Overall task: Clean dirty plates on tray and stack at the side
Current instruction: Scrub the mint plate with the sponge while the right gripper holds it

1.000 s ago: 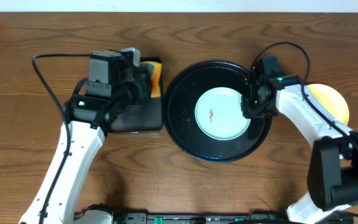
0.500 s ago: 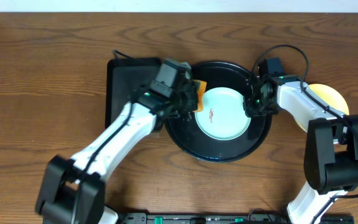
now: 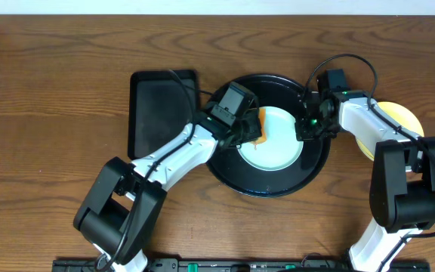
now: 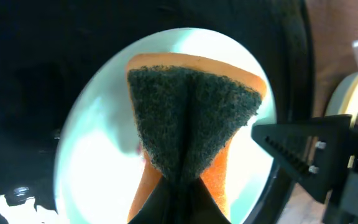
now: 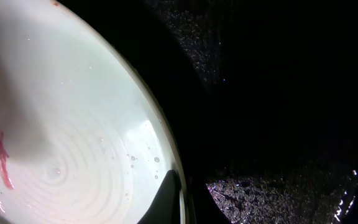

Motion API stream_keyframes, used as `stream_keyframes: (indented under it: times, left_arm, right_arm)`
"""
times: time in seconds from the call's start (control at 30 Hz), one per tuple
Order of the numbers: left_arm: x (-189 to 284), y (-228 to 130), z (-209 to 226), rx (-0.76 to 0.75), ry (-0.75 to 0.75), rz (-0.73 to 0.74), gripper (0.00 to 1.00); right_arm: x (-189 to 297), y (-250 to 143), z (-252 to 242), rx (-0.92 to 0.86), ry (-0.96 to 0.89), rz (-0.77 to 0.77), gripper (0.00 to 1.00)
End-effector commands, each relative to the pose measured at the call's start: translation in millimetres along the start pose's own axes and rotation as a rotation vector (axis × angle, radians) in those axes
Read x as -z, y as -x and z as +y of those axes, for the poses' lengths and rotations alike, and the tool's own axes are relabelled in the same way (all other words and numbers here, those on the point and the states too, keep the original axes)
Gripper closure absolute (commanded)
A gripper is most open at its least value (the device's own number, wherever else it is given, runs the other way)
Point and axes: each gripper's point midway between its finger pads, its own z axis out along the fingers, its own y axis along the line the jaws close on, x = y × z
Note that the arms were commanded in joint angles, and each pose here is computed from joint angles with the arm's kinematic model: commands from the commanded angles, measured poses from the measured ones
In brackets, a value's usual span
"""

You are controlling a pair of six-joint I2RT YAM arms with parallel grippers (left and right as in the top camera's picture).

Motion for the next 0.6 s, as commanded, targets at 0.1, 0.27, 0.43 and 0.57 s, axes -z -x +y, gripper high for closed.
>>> stream_keyframes:
  times: [0.1,0.27,0.43,0.57]
  left_arm:
    - [-23.8,-15.4,-7.5,0.021,0.012,0.015,0.93]
    - [-49.7,-28.6,5.8,0.026,0.047,0.052,0.93]
    - [-49.0,-12.5,56.7,0.04,0.229,0.002,0.93]
    - [-29.9,5.9,94.8,0.004,0.422,-0.047,0.93]
  right_arm:
    - [-16.4,-13.9,-3.2,-0.035,0.008,0.065,0.99]
    - [-16.4,-14.5,-3.2,-0.036,0.008,0.068,0.99]
    - [-16.7,-16.0,-1.9,-0.033,0.008,0.073,0.99]
    - [-16.9,-16.3,-1.1,-0.031,0.009,0.074,0.99]
